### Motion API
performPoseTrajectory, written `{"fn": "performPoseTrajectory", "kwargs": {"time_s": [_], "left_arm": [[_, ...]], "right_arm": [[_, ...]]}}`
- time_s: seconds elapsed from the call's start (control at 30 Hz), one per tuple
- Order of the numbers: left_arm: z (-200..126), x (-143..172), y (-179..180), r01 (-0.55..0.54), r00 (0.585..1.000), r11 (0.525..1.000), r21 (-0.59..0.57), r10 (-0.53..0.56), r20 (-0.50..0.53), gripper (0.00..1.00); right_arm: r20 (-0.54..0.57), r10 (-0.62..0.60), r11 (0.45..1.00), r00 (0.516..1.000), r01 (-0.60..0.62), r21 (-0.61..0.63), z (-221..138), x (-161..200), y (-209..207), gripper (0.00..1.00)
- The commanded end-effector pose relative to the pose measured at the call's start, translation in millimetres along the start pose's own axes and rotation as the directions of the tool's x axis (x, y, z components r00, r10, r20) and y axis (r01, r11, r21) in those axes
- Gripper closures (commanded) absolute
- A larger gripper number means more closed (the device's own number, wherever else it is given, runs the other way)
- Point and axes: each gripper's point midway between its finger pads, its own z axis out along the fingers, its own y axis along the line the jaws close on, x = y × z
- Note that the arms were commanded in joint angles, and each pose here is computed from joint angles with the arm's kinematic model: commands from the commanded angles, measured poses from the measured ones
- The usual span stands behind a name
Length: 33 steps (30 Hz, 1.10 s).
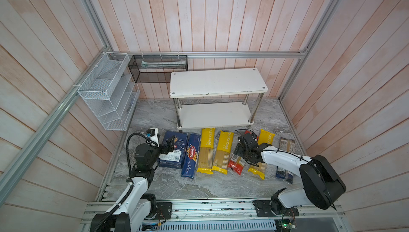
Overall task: Arrange pasta packages on shelves
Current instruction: Pick up the pasta bag from the middle-right of the table.
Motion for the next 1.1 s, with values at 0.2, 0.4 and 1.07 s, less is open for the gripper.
{"fn": "performPoseTrajectory", "kwargs": {"time_s": [0.2,0.4,1.07], "left_arm": [[2.4,-13.0,-6.4,-0.024,0.999,0.999,0.025,0.023,0.025,0.00],[2.0,-12.3,-7.3,-0.025,0.999,0.999,0.031,0.025,0.024,0.00],[3.2,-12.3,-7.2,-0.024,1.000,0.999,0.031,0.023,0.021,0.00]], "right_arm": [[0.006,0.014,0.998,1.000,-0.014,0.069,4.9,2.3,-12.0,0.13],[-0.010,0.039,0.997,0.999,-0.038,0.062,10.3,11.8,-16.6,0.13],[-0.032,0.044,0.996,0.999,-0.041,0.085,19.6,24.5,-24.7,0.13]]}}
